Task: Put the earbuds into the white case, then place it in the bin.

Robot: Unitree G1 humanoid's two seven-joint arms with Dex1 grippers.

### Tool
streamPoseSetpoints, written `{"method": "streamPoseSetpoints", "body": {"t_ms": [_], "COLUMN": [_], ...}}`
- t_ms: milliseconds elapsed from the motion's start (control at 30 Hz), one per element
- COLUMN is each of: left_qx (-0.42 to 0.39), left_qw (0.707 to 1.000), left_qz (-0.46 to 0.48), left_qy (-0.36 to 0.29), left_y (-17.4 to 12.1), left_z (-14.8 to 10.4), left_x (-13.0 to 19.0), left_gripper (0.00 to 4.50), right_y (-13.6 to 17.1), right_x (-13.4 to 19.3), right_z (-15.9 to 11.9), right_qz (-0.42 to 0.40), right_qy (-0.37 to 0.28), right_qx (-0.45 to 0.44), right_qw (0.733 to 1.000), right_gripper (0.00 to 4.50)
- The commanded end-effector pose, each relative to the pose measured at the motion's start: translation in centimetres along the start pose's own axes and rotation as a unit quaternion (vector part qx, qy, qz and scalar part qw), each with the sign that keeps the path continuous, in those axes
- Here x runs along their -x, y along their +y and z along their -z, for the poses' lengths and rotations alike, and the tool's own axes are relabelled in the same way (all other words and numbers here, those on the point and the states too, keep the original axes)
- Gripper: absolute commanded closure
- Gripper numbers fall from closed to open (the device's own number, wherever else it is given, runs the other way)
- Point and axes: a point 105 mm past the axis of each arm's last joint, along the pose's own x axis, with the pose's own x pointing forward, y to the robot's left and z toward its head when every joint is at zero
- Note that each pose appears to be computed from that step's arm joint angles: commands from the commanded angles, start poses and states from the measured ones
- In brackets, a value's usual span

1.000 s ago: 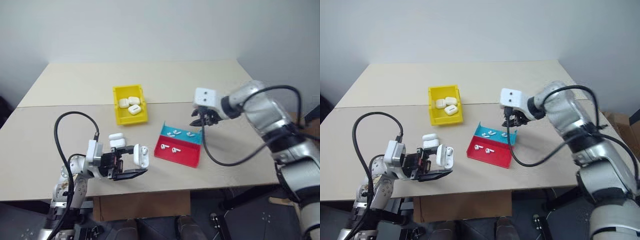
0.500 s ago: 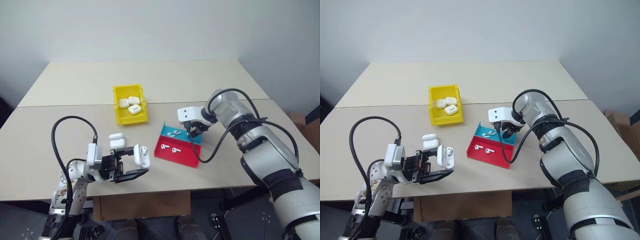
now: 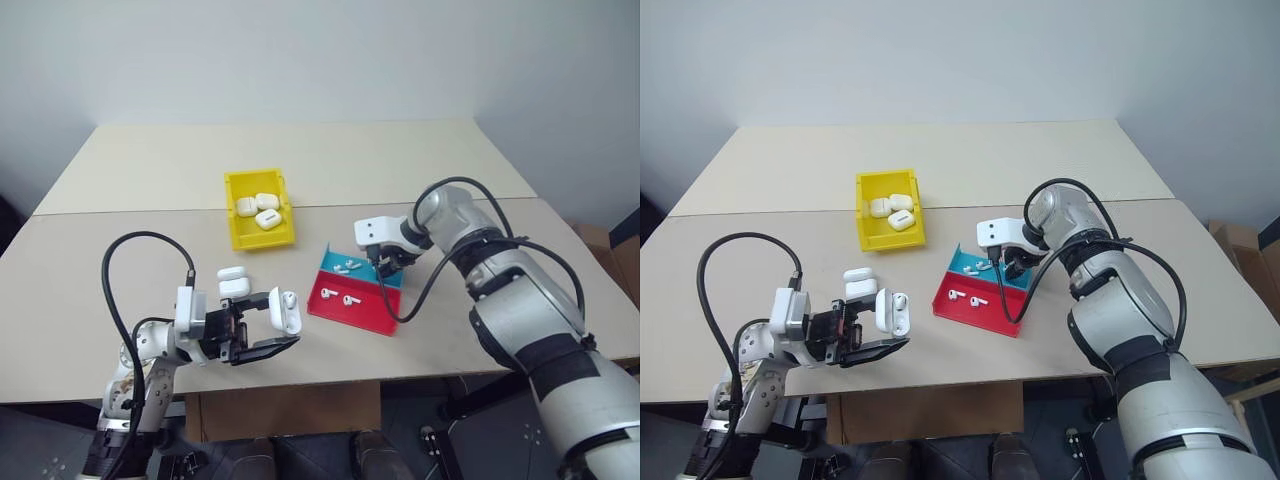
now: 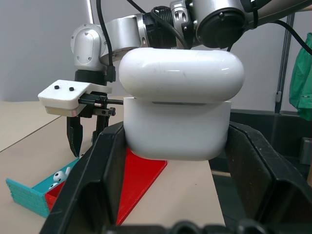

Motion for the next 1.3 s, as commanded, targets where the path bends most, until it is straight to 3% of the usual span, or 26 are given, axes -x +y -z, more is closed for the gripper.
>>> {"method": "streamPoseSetpoints", "body": {"t_ms": [33, 533, 733, 1067, 1300], "left_qx": [-0.028, -0.03, -0.031, -0.031, -0.029], "left_qw": [1.0, 1.0, 1.0, 1.0, 0.999], "left_qz": [0.007, 0.002, 0.002, -0.003, -0.01], "left_qy": [-0.003, -0.001, 0.001, 0.0, -0.017], "left_y": [-0.3, -0.3, -0.3, 0.0, 0.3], "left_z": [-0.8, -0.5, -0.5, -0.6, -1.2], "left_x": [-0.3, -0.3, -0.4, -0.5, -0.9], "left_gripper": [1.74, 1.74, 1.74, 1.74, 1.74], "right_y": [-0.9, -0.8, -0.8, -1.1, -3.0], "right_x": [1.3, 0.8, 0.7, 1.1, 4.7], "right_z": [-0.9, -0.2, -0.2, -0.4, -2.2], "right_qz": [0.015, 0.019, 0.021, 0.032, 0.086], "right_qy": [-0.011, 0.006, 0.005, 0.001, -0.082], "right_qx": [0.017, 0.012, 0.015, 0.021, -0.005], "right_qw": [1.0, 1.0, 1.0, 0.999, 0.993], "right_gripper": [2.35, 2.35, 3.83, 3.83, 3.83]}}
